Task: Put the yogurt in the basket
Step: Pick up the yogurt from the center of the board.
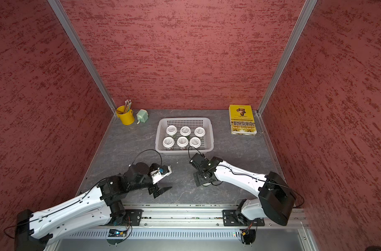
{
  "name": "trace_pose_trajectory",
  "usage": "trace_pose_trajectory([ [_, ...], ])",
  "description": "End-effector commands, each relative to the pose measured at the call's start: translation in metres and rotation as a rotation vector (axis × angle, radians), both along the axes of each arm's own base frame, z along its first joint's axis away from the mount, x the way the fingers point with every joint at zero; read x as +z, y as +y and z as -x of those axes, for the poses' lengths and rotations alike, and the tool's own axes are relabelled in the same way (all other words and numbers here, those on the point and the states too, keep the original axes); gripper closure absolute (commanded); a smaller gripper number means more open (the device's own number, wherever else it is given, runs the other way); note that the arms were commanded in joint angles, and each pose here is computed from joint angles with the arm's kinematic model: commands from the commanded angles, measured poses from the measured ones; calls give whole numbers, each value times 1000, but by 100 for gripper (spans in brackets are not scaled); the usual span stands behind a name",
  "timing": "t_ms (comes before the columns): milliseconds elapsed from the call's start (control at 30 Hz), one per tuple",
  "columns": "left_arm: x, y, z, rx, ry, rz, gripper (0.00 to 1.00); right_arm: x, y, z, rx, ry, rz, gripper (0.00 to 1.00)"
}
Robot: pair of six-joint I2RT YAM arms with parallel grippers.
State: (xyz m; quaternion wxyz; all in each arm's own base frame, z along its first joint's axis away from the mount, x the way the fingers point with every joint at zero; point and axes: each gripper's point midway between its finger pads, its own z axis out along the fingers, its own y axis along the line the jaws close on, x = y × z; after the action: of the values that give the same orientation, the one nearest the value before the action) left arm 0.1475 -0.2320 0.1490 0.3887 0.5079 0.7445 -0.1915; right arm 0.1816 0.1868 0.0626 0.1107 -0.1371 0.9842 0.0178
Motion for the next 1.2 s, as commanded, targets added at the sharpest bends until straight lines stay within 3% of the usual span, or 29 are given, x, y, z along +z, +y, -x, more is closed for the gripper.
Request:
trace_pose_trajectory([
  [0,-6,1,2,-14,-5,-20,0,1,1,2,-4,0,-10,11],
  [433,-7,1,1,-12,-9,-26,0,7,-3,2,-12,-9,5,19],
  [567,-8,2,1,-13,-7,-31,0,9,-3,0,-9,-12,8,29],
  [867,-9,3,2,-13,-7,-35,0,23,-1,-7,0,-44,17,28],
  [1167,-9,3,2,-14,-10,-37,0,80,-5,-30,34,-152,39,27],
])
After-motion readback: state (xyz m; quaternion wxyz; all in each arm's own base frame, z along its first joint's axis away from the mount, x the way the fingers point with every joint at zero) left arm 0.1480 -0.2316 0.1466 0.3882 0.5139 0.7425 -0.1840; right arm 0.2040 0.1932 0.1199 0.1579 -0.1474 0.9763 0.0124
